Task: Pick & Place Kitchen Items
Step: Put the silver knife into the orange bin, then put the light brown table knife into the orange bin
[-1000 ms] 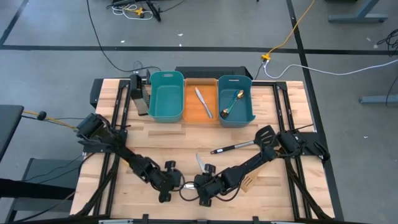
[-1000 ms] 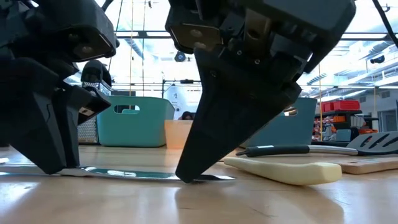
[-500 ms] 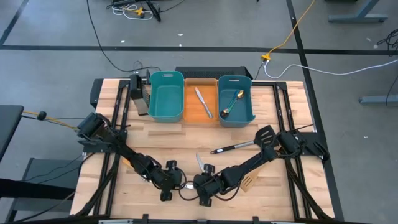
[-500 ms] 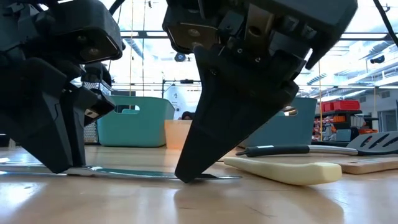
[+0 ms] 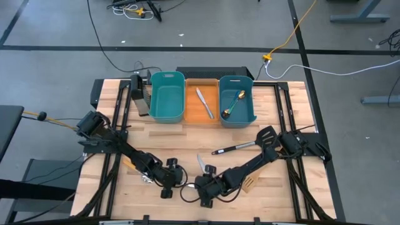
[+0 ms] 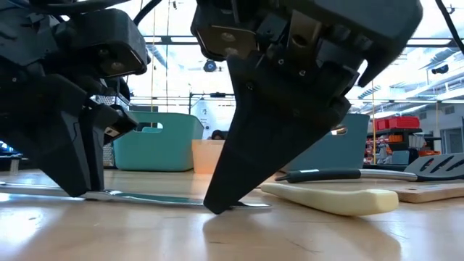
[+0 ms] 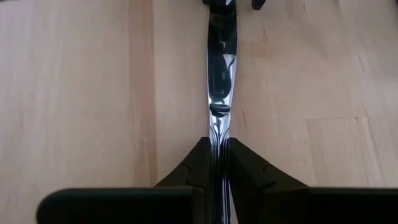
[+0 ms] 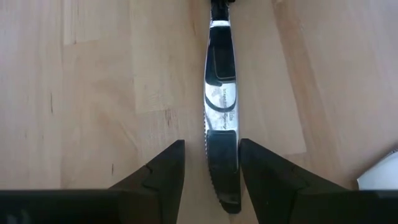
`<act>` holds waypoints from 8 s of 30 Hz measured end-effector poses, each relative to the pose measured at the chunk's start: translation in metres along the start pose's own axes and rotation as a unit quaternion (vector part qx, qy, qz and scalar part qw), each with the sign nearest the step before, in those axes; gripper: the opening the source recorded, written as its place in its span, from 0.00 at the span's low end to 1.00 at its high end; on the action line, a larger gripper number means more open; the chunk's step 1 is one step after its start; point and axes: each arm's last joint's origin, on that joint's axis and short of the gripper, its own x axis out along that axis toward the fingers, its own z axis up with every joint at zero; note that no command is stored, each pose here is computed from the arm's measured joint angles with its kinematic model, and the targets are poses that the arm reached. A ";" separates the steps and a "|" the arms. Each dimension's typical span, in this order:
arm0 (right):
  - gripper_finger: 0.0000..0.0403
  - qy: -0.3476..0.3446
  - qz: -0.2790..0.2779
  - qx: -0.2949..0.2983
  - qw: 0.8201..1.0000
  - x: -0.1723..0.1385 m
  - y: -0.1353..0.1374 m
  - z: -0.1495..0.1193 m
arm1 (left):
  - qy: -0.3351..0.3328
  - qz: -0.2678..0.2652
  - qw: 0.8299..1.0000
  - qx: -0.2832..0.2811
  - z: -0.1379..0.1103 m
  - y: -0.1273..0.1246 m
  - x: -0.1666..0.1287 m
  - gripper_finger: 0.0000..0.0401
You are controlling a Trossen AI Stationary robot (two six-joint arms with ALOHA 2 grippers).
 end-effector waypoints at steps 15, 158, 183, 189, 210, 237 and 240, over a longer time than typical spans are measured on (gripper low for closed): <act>0.41 -0.010 -0.021 0.006 1.000 0.003 -0.009 0.005 | 0.001 -0.014 1.000 -0.004 0.002 -0.001 0.000 0.10; 0.02 -0.111 -0.235 0.294 0.920 -0.159 -0.341 0.103 | -0.375 -0.082 0.901 0.203 0.049 0.024 -0.238 0.05; 0.06 -0.133 -0.233 0.291 0.919 -0.160 -0.342 0.107 | -0.375 -0.083 0.901 0.203 0.049 0.024 -0.238 0.05; 0.06 -0.126 -0.206 0.279 0.929 -0.159 -0.340 0.107 | -0.375 -0.083 0.901 0.203 0.049 0.024 -0.238 0.05; 0.07 0.018 -0.013 0.134 0.991 -0.145 -0.227 0.092 | -0.375 -0.082 0.901 0.203 0.049 0.024 -0.238 0.05; 0.07 0.128 0.098 0.134 0.978 -0.161 -0.057 0.031 | -0.375 -0.083 0.901 0.202 0.049 0.024 -0.238 0.05; 0.07 0.110 0.120 0.118 0.980 -0.163 -0.044 0.029 | -0.375 -0.083 0.901 0.203 0.049 0.024 -0.238 0.05</act>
